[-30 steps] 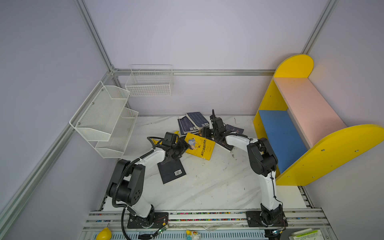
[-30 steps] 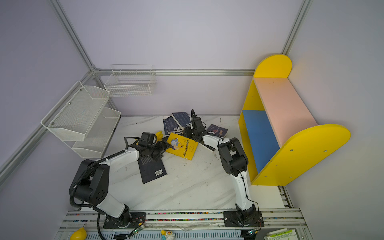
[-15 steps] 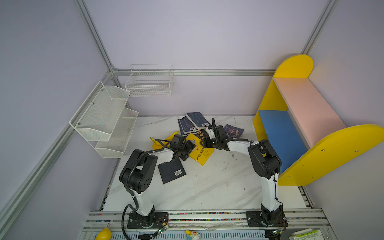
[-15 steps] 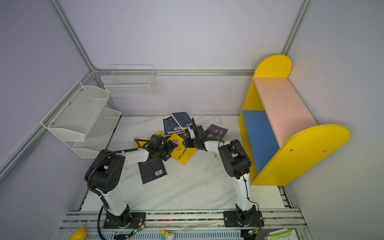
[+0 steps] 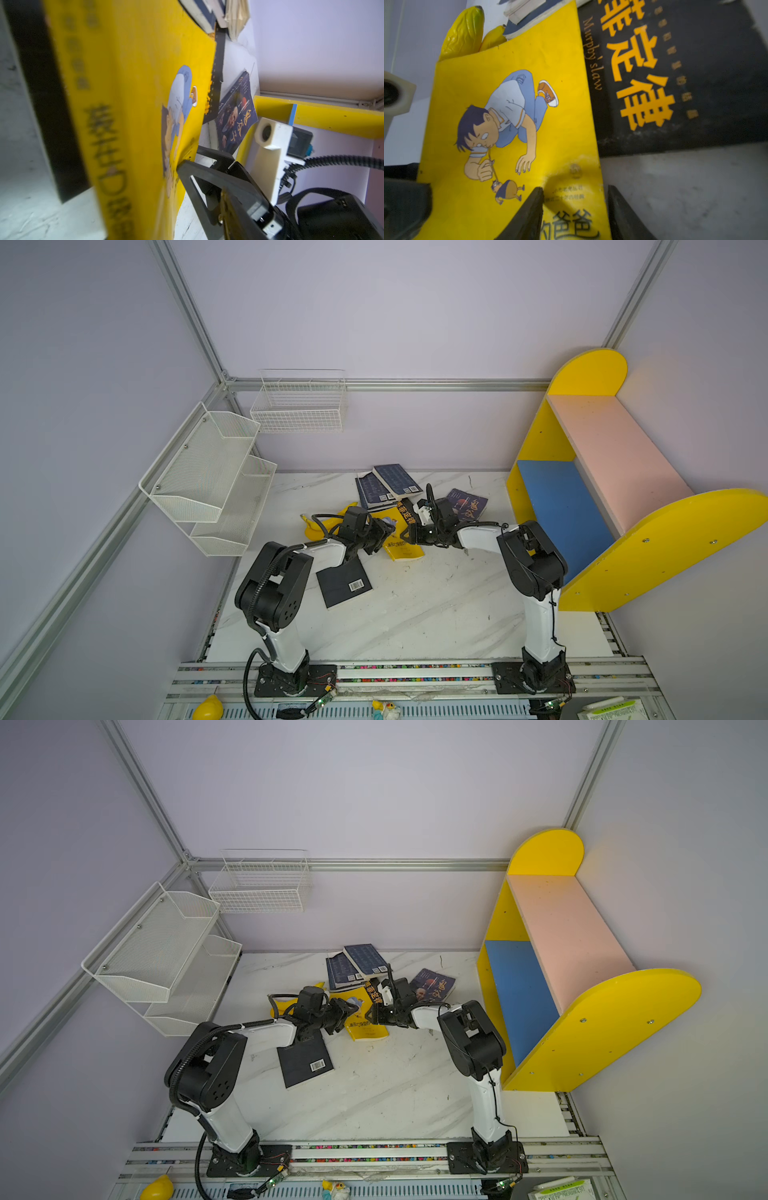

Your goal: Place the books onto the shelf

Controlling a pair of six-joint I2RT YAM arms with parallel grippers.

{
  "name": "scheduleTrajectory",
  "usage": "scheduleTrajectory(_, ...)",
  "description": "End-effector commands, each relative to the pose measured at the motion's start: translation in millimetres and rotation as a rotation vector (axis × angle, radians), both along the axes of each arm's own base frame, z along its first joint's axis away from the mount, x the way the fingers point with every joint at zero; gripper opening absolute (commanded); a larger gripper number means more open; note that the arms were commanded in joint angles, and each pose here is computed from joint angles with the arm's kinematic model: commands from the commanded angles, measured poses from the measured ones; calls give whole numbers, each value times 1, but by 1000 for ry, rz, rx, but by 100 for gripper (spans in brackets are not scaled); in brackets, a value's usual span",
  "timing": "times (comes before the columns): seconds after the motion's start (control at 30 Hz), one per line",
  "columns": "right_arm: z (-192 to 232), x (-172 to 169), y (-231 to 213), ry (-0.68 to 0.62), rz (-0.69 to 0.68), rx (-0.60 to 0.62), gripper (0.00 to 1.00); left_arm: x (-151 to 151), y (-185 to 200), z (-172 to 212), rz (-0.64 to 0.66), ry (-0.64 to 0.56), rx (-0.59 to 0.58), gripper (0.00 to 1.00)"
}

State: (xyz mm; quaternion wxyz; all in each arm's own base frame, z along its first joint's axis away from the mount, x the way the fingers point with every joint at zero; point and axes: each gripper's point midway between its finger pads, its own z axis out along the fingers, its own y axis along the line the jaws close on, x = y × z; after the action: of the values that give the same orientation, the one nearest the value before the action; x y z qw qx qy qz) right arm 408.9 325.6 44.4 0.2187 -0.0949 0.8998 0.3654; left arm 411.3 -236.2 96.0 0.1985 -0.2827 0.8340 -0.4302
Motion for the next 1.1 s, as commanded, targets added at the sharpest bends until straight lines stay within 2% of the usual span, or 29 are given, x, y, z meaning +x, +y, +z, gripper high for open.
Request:
scheduleTrajectory(0.0, -23, -33, 1, 108, 39, -31, 52, -1, -22, 40, -75, -116, -83, 39)
scheduleTrajectory(0.2, -12, -23, 0, 86, -16, -19, 52, -5, -19, 34, -97, -66, -7, 22)
scheduleTrajectory(0.33, 4, -12, 4, 54, -44, 3, 53, -2, -21, 53, -147, -97, 52, 9)
scheduleTrajectory(0.4, 26, -2, 4, 7, -64, 19, 54, 1, -23, 70, -162, -132, 58, 4)
scheduleTrajectory(0.47, 65, 11, 1, -82, -94, 45, 59, 6, -27, 96, -190, -187, 56, 0)
scheduleTrajectory(0.63, 189, 37, -34, -339, -251, 71, 73, 17, -44, 185, -289, -406, 34, 0)
scheduleTrajectory(0.7, 237, 38, -59, -443, -348, 49, 94, 20, -52, 216, -324, -480, 14, 0)
scheduleTrajectory(0.73, 259, 36, -75, -485, -416, 36, 97, 22, -57, 230, -342, -510, -4, 0)
scheduleTrajectory(0.9, 358, -6, -149, -653, -692, 100, 97, 24, -97, 281, -437, -638, -97, 0)
scheduleTrajectory(1.07, 417, -62, -195, -776, -794, 209, 97, 19, -155, 321, -541, -738, -294, 0)
